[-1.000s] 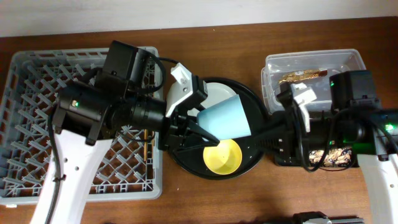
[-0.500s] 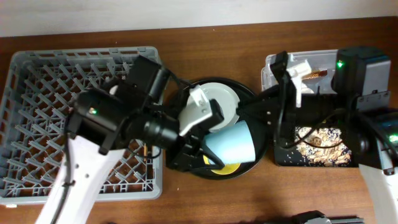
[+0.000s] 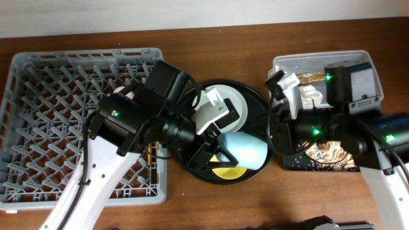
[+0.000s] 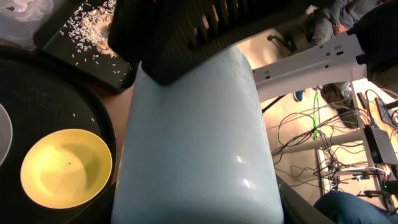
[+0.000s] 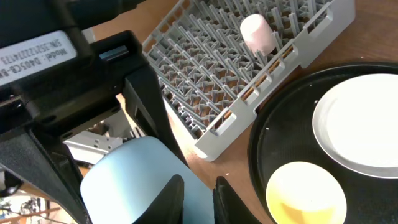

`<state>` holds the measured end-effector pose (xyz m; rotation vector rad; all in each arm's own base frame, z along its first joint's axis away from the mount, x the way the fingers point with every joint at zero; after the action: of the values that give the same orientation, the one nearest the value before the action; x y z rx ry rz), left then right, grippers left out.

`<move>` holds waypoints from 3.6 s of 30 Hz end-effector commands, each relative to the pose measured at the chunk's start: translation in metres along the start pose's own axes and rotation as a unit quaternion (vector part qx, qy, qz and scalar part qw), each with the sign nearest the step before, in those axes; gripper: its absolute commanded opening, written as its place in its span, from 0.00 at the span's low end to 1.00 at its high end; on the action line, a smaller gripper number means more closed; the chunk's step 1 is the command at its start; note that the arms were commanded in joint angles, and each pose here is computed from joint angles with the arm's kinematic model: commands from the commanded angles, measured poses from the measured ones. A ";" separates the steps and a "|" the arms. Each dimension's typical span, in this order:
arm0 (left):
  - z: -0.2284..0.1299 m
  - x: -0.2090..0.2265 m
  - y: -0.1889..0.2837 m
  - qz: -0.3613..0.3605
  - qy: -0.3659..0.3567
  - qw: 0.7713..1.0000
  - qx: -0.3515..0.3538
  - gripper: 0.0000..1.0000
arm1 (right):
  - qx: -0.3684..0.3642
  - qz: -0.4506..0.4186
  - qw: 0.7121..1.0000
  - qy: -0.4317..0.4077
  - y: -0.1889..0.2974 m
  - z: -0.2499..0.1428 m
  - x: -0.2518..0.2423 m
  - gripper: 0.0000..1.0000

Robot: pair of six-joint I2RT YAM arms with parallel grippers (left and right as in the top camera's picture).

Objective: Sort waste into correct bins and load items into the dishwasher rack
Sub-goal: 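Carry the blue cup with the left gripper and set it in the rack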

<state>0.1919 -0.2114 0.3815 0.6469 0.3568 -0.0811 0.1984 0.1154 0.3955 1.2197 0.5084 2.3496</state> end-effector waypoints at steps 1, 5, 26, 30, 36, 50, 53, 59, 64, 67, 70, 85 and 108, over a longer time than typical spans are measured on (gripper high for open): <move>0.011 -0.001 0.006 0.008 -0.008 0.999 -0.031 0.17 | 0.041 0.019 0.999 0.014 -0.014 -0.012 0.009 0.19; 0.012 0.004 0.011 0.019 -0.008 0.999 -0.039 0.17 | 0.064 -0.031 0.997 0.026 -0.026 -0.019 0.012 0.19; -0.192 0.128 0.091 0.459 0.424 0.751 0.216 0.16 | 0.155 -0.256 0.950 -0.089 -0.098 -0.004 -0.087 0.99; -0.214 0.137 0.091 0.467 0.454 0.731 0.202 0.16 | 0.158 -0.260 0.948 -0.091 -0.097 -0.006 -0.088 0.99; -0.217 0.149 0.105 0.497 0.463 0.716 0.160 0.16 | 0.158 -0.260 0.948 -0.091 -0.097 -0.006 -0.088 0.99; -0.217 0.161 0.104 0.515 0.452 0.717 0.133 0.64 | 0.161 -0.260 0.948 -0.092 -0.097 -0.006 -0.088 0.99; -0.216 0.162 0.105 0.517 0.450 0.717 0.130 0.78 | 0.161 -0.260 0.948 -0.093 -0.097 -0.007 -0.088 0.99; -0.190 0.156 0.122 0.530 0.428 0.726 0.090 0.95 | 0.161 -0.260 0.948 -0.092 -0.097 -0.006 -0.088 0.99; -0.193 0.133 0.118 0.501 0.452 0.729 0.118 0.99 | 0.162 -0.258 0.948 -0.094 -0.097 -0.007 -0.087 0.99; -0.207 0.127 0.109 0.478 0.473 0.725 0.149 0.99 | 0.168 -0.259 0.946 -0.097 -0.097 -0.008 -0.088 0.99; -0.221 0.134 0.098 0.476 0.475 0.724 0.153 0.99 | 0.174 -0.261 0.944 -0.101 -0.098 -0.010 -0.090 0.99; -0.248 0.160 0.087 0.530 0.474 0.692 0.122 0.77 | 0.173 -0.261 0.944 -0.100 -0.105 -0.014 -0.098 0.99; -0.221 0.164 0.109 0.550 0.463 0.690 0.087 0.00 | 0.167 -0.265 0.945 -0.096 -0.105 -0.012 -0.099 0.99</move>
<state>0.2976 0.0123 0.2500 0.9186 0.8064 1.4811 0.2625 0.1467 0.2723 1.2502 1.0348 1.7190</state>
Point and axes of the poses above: each gripper's point midway between its finger pads, its own y axis back along the fingers, its own x axis along the line the jaws close on, z = x × y, the point moved 8 cm from there along y, back along the fingers, and after that the axes turned 13 degrees about -y, right-handed, at the moved point
